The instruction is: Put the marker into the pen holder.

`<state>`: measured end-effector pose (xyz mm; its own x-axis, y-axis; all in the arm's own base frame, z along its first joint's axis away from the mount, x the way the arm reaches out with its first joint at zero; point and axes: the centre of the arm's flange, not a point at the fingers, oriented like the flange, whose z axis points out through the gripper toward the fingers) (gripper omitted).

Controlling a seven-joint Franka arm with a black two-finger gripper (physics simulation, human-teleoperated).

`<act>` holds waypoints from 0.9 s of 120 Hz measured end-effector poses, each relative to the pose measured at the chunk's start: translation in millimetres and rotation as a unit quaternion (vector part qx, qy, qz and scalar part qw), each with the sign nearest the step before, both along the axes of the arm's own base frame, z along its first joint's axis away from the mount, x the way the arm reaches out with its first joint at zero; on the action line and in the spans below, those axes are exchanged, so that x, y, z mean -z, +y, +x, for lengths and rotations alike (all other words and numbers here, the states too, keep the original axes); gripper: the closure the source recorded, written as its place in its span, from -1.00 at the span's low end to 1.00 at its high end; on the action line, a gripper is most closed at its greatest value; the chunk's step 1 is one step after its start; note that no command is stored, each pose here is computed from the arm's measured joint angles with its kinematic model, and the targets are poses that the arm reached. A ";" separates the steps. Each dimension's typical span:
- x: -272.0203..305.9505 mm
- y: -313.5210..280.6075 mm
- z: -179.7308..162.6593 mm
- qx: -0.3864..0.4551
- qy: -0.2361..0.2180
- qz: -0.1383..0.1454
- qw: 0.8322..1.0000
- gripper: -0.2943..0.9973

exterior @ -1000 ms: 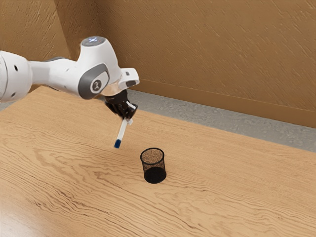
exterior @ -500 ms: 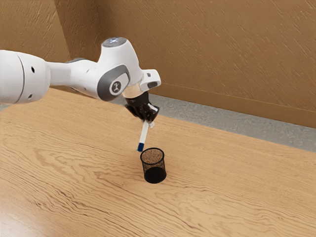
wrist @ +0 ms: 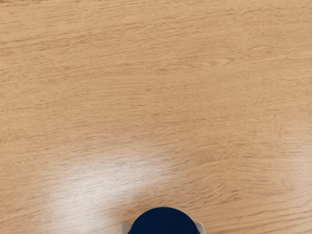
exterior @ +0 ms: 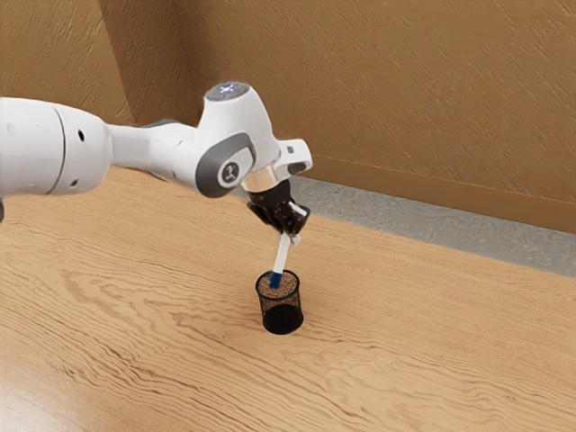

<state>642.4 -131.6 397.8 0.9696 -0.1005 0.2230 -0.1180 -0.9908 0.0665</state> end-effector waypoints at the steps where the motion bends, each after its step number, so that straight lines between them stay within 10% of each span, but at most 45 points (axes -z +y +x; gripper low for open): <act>1: 0.1 -0.1 0.1 0.000 0.000 0.000 1.000 0.57; 108: 25.8 -3.8 -27.8 0.019 -0.069 0.002 0.997 0.38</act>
